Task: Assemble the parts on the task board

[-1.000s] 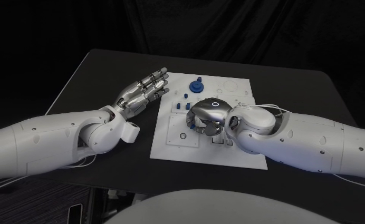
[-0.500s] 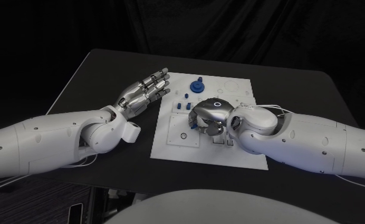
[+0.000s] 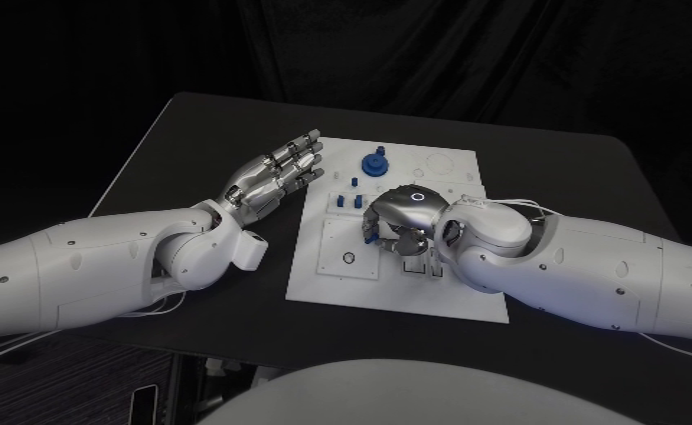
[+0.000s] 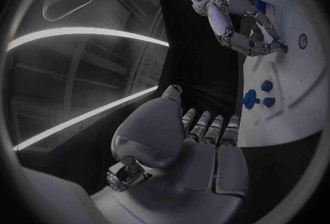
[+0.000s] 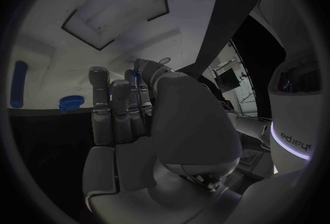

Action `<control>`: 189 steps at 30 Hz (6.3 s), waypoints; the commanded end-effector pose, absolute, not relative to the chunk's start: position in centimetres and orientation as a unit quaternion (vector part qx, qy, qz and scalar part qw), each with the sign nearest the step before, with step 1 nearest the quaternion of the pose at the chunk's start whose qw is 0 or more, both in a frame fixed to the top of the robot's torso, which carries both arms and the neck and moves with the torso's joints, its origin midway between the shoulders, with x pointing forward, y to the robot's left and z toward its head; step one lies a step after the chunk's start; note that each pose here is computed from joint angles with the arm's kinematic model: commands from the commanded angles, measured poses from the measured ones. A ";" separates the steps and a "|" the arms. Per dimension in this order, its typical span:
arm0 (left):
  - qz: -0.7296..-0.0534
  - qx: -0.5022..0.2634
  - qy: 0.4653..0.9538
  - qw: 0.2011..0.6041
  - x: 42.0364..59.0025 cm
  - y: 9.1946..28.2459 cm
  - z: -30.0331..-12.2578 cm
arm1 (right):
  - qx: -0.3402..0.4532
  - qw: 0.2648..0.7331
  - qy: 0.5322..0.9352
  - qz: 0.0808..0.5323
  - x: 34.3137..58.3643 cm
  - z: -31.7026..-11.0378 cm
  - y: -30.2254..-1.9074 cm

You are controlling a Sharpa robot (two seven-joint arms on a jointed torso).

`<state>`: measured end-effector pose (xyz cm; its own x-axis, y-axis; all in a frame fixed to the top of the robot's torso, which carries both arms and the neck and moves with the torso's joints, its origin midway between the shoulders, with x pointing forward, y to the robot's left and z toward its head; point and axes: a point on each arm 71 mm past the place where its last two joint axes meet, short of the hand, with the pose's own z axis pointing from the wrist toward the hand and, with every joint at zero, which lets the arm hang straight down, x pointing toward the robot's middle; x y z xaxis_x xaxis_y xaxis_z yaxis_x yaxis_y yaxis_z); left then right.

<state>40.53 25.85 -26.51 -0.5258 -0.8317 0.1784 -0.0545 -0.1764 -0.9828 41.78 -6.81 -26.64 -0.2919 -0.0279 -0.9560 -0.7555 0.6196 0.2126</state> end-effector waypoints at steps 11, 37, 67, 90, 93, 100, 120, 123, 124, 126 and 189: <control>-0.697 -0.374 0.530 0.306 40.4 25.9 -26.0 | -0.265 0.535 0.730 0.332 41.8 -26.8 -6.9; -0.693 -0.381 0.538 0.294 39.9 25.8 -26.8 | -0.289 0.521 0.741 0.311 41.9 -27.2 -6.3; -0.690 -0.383 0.541 0.290 39.9 25.7 -27.1 | -0.296 0.527 0.722 0.337 41.5 -26.8 -5.2; -0.690 -0.384 0.543 0.287 39.9 25.6 -27.2 | -0.294 0.516 0.743 0.309 41.7 -27.3 -5.5; -0.690 -0.384 0.543 0.286 39.9 25.6 -27.2 | -0.291 0.521 0.739 0.312 41.8 -27.2 -5.6; -0.689 -0.384 0.543 0.287 39.9 25.7 -27.3 | -0.282 0.536 0.728 0.321 41.8 -26.8 -6.0; -0.688 -0.385 0.541 0.293 39.9 26.0 -27.4 | -0.202 0.621 0.699 0.293 44.4 -20.0 -15.0; -0.688 -0.386 0.540 0.293 39.8 26.0 -27.4 | -0.192 0.621 0.708 0.276 44.8 -20.5 -16.3; -0.688 -0.386 0.540 0.293 39.8 26.0 -27.4 | -0.189 0.620 0.712 0.271 44.9 -20.8 -16.6; -0.688 -0.386 0.540 0.293 39.8 26.0 -27.4 | -0.184 0.615 0.720 0.261 45.0 -21.4 -17.2; -0.685 -0.391 0.547 0.282 39.6 25.9 -28.1 | -0.156 0.605 0.734 0.265 45.8 -26.3 -17.4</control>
